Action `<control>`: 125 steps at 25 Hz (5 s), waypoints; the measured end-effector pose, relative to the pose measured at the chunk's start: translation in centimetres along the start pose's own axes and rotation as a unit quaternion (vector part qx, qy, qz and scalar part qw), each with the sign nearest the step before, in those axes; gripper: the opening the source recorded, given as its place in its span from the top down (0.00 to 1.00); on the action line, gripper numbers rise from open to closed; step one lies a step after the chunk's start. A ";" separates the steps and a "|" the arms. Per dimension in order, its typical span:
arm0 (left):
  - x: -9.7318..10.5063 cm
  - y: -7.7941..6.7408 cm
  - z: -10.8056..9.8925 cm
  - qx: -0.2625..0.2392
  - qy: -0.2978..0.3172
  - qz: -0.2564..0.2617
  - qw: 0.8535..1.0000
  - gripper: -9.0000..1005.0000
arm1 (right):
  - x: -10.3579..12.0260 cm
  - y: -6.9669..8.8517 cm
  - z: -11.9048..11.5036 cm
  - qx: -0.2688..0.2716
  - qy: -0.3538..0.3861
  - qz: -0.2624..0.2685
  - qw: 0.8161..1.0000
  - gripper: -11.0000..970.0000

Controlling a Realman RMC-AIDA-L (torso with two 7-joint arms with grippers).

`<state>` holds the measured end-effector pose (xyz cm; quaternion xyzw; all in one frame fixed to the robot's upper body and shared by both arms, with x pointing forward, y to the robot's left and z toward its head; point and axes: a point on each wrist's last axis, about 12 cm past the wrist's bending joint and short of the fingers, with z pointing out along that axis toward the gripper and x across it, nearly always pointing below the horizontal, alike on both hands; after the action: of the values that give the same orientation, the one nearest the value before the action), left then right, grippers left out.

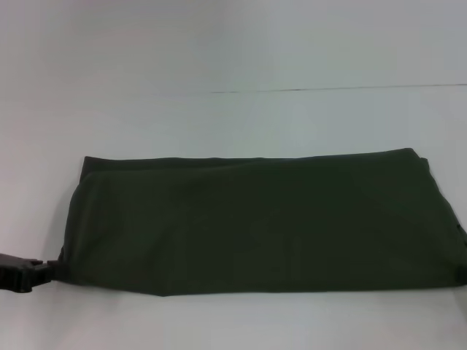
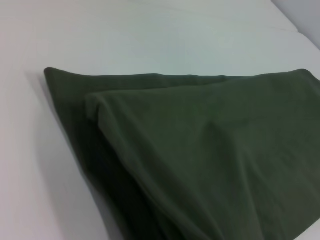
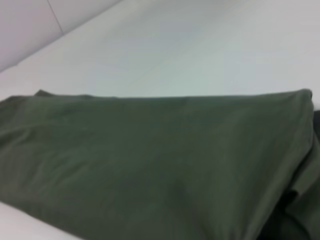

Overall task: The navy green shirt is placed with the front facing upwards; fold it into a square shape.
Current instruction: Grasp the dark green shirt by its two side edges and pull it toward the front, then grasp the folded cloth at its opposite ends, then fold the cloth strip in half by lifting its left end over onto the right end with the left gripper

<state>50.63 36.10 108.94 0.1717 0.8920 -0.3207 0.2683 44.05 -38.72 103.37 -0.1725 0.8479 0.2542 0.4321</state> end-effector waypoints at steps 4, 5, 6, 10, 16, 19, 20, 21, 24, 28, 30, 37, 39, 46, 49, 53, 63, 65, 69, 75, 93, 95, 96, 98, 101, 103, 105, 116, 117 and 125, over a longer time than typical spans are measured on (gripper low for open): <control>-0.2 -0.1 0.1 0.005 0.003 0.001 1.000 0.96 | -0.3 -0.1 -0.7 -0.001 -0.015 -0.006 1.000 0.85; -0.2 -0.1 0.0 0.004 0.003 0.000 1.000 0.96 | -0.5 -0.1 -0.9 0.000 -0.017 -0.010 1.000 0.84; -0.2 -0.1 0.0 0.002 0.001 -0.001 1.000 0.94 | -0.6 -0.1 -1.0 0.000 -0.017 -0.013 1.000 0.83; -0.4 0.4 -0.7 -0.017 -0.020 -0.014 1.000 0.87 | -1.1 -0.4 -1.6 0.010 -0.025 -0.021 0.999 0.75; -0.7 1.2 -1.8 -0.048 -0.046 -0.034 0.997 0.76 | -2.1 -1.0 -3.1 0.036 -0.054 -0.028 0.997 0.50; -1.6 1.3 -2.2 -0.049 -0.084 -0.042 0.994 0.52 | -3.1 -0.6 -3.0 0.014 -0.074 -0.046 0.996 0.37; -2.1 1.2 -2.1 -0.045 -0.094 -0.041 0.994 0.48 | -3.6 -0.4 -2.8 0.001 -0.080 -0.055 0.995 0.32; -2.4 1.1 -1.8 -0.040 -0.099 -0.039 0.993 0.43 | -4.0 -0.2 -2.5 -0.012 -0.084 -0.064 0.994 0.30; -3.4 1.1 -0.9 -0.038 -0.110 -0.048 0.992 0.30 | -5.2 0.7 -1.1 -0.056 -0.094 -0.096 0.989 0.22; -4.7 1.2 0.4 -0.041 -0.111 -0.072 0.990 0.20 | -6.6 1.7 1.3 -0.113 -0.091 -0.134 0.980 0.12; -5.2 1.2 0.8 -0.043 -0.111 -0.074 0.990 0.15 | -7.3 2.4 2.5 -0.142 -0.078 -0.156 0.974 0.12; -5.7 1.4 1.6 -0.056 -0.111 -0.097 0.988 0.15 | -8.7 4.9 6.0 -0.236 -0.016 -0.236 0.943 0.12; -5.7 1.5 1.7 -0.060 -0.107 -0.111 0.986 0.15 | -8.8 5.4 6.4 -0.249 -0.008 -0.246 0.937 0.12; -5.2 1.8 2.1 -0.077 -0.089 -0.166 0.979 0.16 | -9.0 5.8 7.3 -0.262 -0.002 -0.248 0.933 0.12; -4.7 1.9 2.3 -0.075 -0.084 -0.177 0.978 0.16 | -8.9 5.9 7.5 -0.264 -0.001 -0.243 0.933 0.12; -4.3 1.9 2.5 -0.076 -0.079 -0.183 0.977 0.16 | -8.8 6.0 7.7 -0.267 -0.001 -0.238 0.934 0.13; -3.5 2.2 3.9 -0.095 -0.064 -0.186 0.976 0.16 | -8.6 6.3 8.0 -0.275 0.002 -0.234 0.933 0.13; -3.5 2.2 4.0 -0.098 -0.063 -0.185 0.976 0.16 | -8.6 6.3 8.1 -0.276 0.002 -0.233 0.932 0.13; -3.5 2.3 4.2 -0.102 -0.063 -0.184 0.976 0.16 | -8.6 6.4 8.2 -0.278 0.001 -0.231 0.932 0.13; -3.6 2.3 4.2 -0.107 -0.065 -0.183 0.975 0.15 | -8.7 6.4 8.3 -0.276 0.001 -0.232 0.933 0.13; -3.9 1.8 5.3 -0.100 -0.048 -0.171 0.979 0.18 | -9.0 6.1 8.5 -0.268 0.004 -0.230 0.936 0.13; -3.9 1.7 5.3 -0.099 -0.047 -0.171 0.979 0.19 | -9.0 6.1 8.5 -0.267 0.004 -0.230 0.936 0.13; -3.9 1.7 5.3 -0.098 -0.047 -0.171 0.979 0.19 | -9.0 6.1 8.5 -0.267 0.004 -0.230 0.936 0.13; -3.8 1.6 5.4 -0.096 -0.046 -0.172 0.979 0.19 | -9.0 6.1 8.5 -0.267 0.004 -0.230 0.936 0.13; -3.9 1.5 5.6 -0.092 -0.044 -0.172 0.980 0.20 | -9.0 6.1 8.5 -0.266 0.004 -0.230 0.936 0.13; -4.0 1.4 5.8 -0.089 -0.043 -0.172 0.980 0.20 | -9.0 6.1 8.4 -0.265 0.004 -0.231 0.936 0.13; -4.1 1.3 6.0 -0.086 -0.041 -0.170 0.981 0.21 | -9.0 6.1 8.4 -0.265 0.005 -0.229 0.937 0.13; -4.5 0.7 6.6 -0.076 -0.025 -0.154 0.985 0.23 | -8.9 5.9 8.3 -0.258 0.007 -0.224 0.940 0.13; -4.5 0.6 6.7 -0.075 -0.024 -0.153 0.985 0.24 | -8.9 5.9 8.3 -0.258 0.007 -0.224 0.940 0.13; -4.5 0.6 6.8 -0.075 -0.021 -0.151 0.985 0.25 | -9.1 5.9 8.4 -0.259 0.008 -0.222 0.940 0.13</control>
<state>56.95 31.40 106.87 0.0076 0.9234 -0.2935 0.2472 51.58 -28.41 108.29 -0.4643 0.6963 0.3611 0.4113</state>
